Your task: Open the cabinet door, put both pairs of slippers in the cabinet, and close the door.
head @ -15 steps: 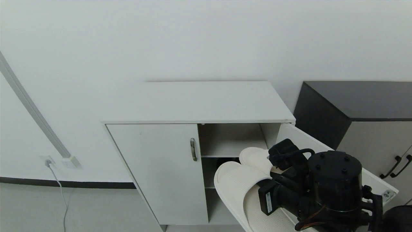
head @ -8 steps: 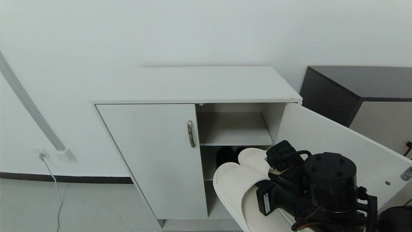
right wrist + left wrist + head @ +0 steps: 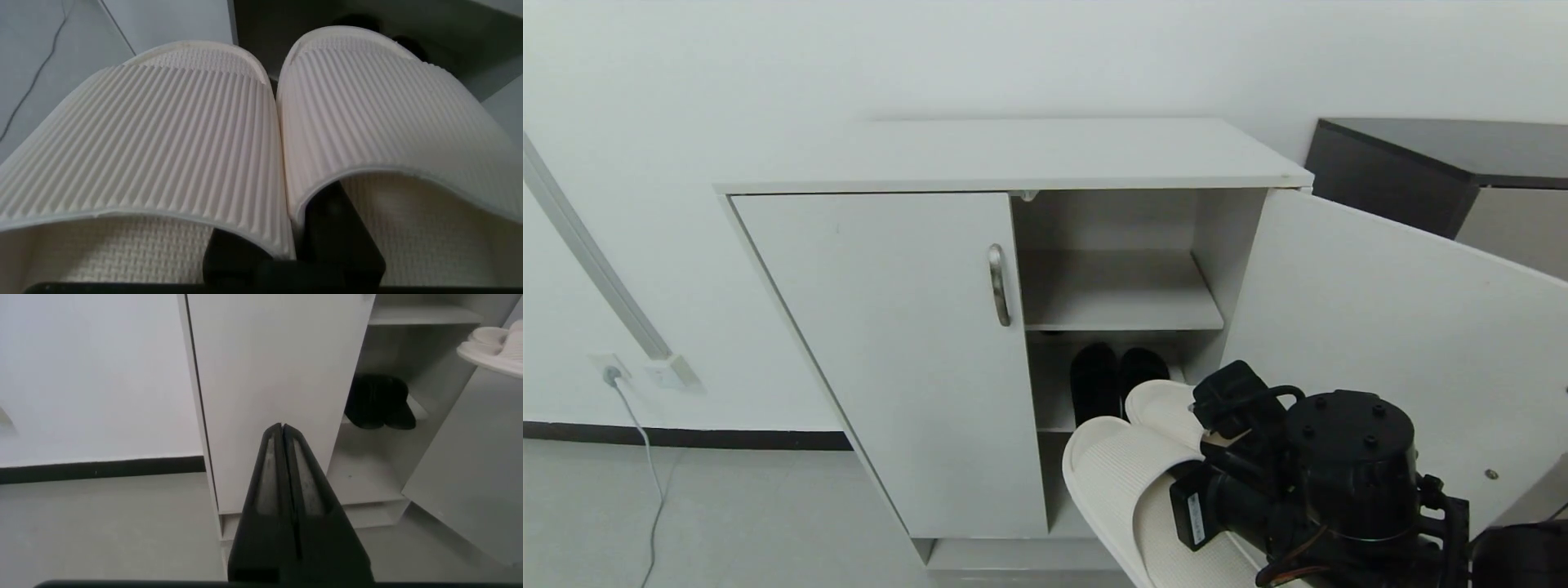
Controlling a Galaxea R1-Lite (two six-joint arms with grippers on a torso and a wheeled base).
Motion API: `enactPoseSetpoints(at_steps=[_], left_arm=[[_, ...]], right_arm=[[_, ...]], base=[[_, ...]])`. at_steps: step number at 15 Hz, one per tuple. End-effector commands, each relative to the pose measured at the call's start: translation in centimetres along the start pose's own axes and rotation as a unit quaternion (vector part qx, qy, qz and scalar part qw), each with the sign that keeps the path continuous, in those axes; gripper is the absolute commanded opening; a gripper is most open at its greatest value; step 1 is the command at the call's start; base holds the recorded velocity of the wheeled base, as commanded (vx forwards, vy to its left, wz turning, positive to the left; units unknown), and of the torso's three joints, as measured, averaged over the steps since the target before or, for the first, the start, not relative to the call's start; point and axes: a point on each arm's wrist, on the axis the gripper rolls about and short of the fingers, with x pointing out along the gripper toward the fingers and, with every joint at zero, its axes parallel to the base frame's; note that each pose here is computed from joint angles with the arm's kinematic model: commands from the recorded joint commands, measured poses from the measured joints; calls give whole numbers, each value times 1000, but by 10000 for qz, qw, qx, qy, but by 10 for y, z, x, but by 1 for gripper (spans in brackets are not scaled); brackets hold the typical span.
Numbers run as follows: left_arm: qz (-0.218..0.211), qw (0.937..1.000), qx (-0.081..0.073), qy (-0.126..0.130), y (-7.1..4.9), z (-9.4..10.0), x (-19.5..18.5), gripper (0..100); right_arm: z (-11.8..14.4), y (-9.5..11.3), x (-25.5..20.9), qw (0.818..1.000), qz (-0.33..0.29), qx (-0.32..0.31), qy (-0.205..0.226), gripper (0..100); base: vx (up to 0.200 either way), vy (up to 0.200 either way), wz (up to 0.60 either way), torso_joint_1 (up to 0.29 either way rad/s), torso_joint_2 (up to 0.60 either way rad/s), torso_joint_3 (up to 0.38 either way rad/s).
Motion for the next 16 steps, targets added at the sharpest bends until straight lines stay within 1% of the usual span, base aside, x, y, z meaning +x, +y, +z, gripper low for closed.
enactPoseSetpoints(at_steps=[1,6,7,9,12,13,16], left_arm=[[0,10000,-1,-3,0,0,0,0],[0,10000,-1,-3,0,0,0,0],[0,10000,-1,-3,0,0,0,0],[0,10000,-1,-3,0,0,0,0],[0,10000,-1,-3,0,0,0,0],[0,10000,-9,-3,0,0,0,0],[0,10000,-9,-3,0,0,0,0]], right_arm=[[-1,1,0,10000,5,-8,15,0],[-3,1,2,10000,9,-19,52,0],[-4,1,4,10000,-1,-29,81,0],[-7,3,7,10000,9,-32,43,0],[-11,4,9,10000,15,-43,-15,0],[-10,4,10,9999,22,-24,-95,0],[-15,6,14,10000,21,-65,-9,0]], base=[[0,0,0,-85,442,369],[0,0,0,-34,428,390],[0,0,0,-2,203,203],[0,0,0,0,100,102],[0,0,0,0,0,0],[0,0,0,0,0,0],[0,0,0,0,0,0]])
